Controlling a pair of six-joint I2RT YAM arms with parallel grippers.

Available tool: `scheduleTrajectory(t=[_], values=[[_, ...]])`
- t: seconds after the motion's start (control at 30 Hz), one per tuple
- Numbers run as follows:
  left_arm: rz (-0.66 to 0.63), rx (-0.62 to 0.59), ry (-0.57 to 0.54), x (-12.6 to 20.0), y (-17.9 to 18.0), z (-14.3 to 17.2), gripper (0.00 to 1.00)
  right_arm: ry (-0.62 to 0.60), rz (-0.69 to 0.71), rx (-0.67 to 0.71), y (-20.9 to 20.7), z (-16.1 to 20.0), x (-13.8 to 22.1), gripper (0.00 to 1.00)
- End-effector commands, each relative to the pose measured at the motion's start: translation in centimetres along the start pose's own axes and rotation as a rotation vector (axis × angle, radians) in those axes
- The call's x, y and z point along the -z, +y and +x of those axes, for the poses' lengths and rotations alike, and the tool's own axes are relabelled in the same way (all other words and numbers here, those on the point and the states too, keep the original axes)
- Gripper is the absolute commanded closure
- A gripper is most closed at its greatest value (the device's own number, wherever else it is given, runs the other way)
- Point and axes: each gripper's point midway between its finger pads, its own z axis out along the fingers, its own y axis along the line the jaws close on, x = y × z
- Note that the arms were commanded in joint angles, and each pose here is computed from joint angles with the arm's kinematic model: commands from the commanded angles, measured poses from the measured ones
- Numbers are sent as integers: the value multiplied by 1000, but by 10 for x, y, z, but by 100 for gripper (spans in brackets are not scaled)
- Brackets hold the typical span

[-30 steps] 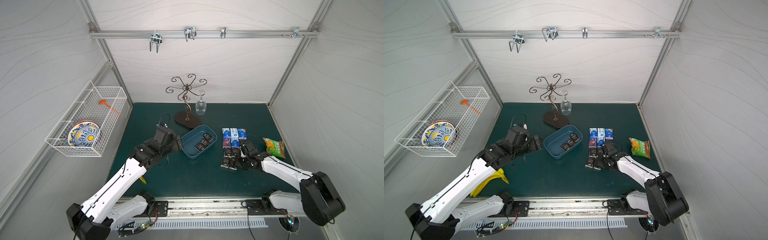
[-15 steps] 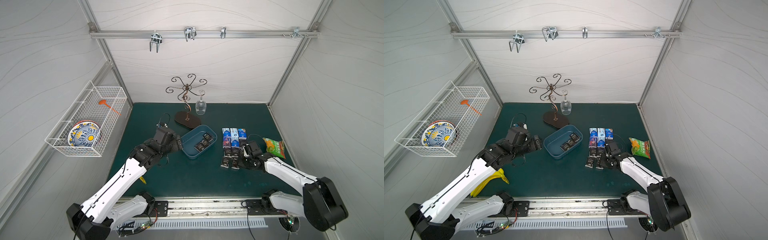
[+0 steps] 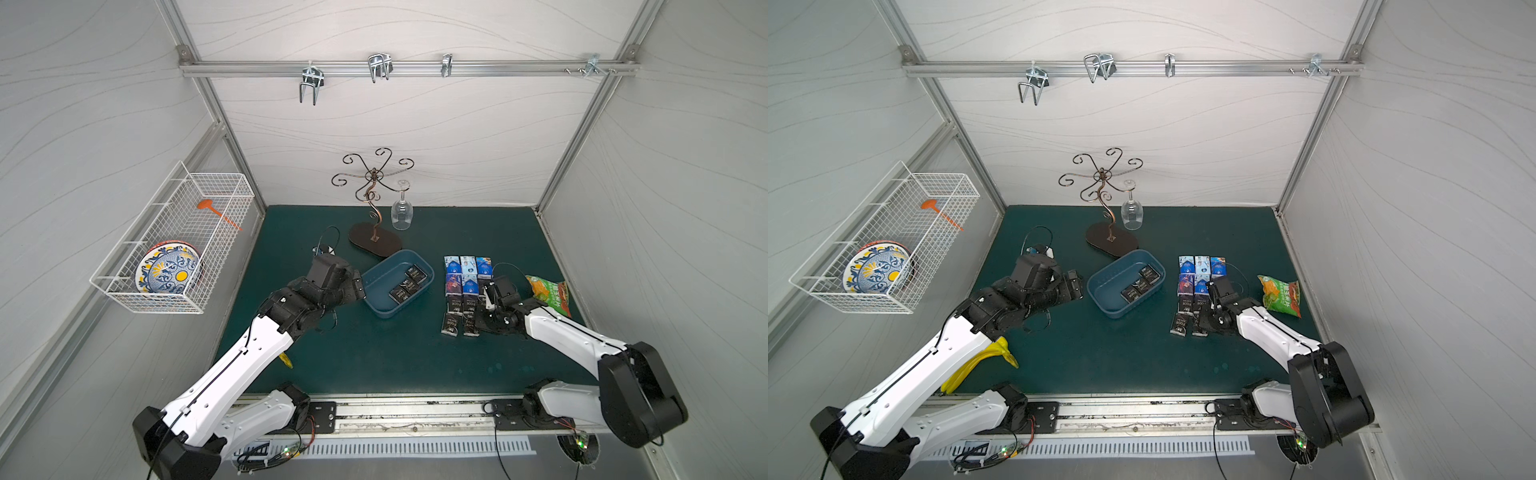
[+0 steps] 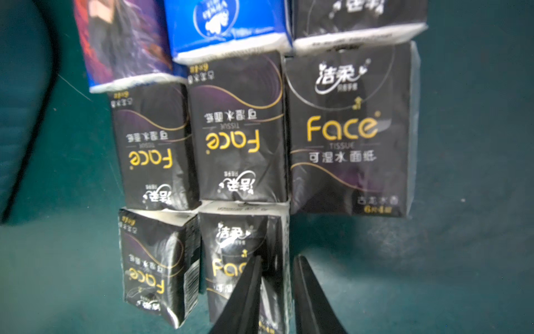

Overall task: Take the pocket tissues out of the storage box
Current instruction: Adjust the pocket tissues at the center of the board.

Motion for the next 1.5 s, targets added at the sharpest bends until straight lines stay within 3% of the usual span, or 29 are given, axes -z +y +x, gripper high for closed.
scheduleTrajectory(t=[0.0,0.37,0.63,0.83,1.0,1.47], values=[[41,8,-63,10,-13,-19,10,10,29,10,-5,-2,2,74],[39,13,-59,8,-14,-19,10,-38,-34,24,8,-10,26,67],[37,14,-59,7,-14,-19,10,-63,-87,144,46,-3,51,63],[39,17,-61,10,-15,-20,10,-10,-166,298,107,20,31,63],[31,12,-70,14,-12,-20,10,21,-149,361,139,24,8,63],[26,9,-78,16,-11,-22,9,58,-86,307,114,26,-18,64]])
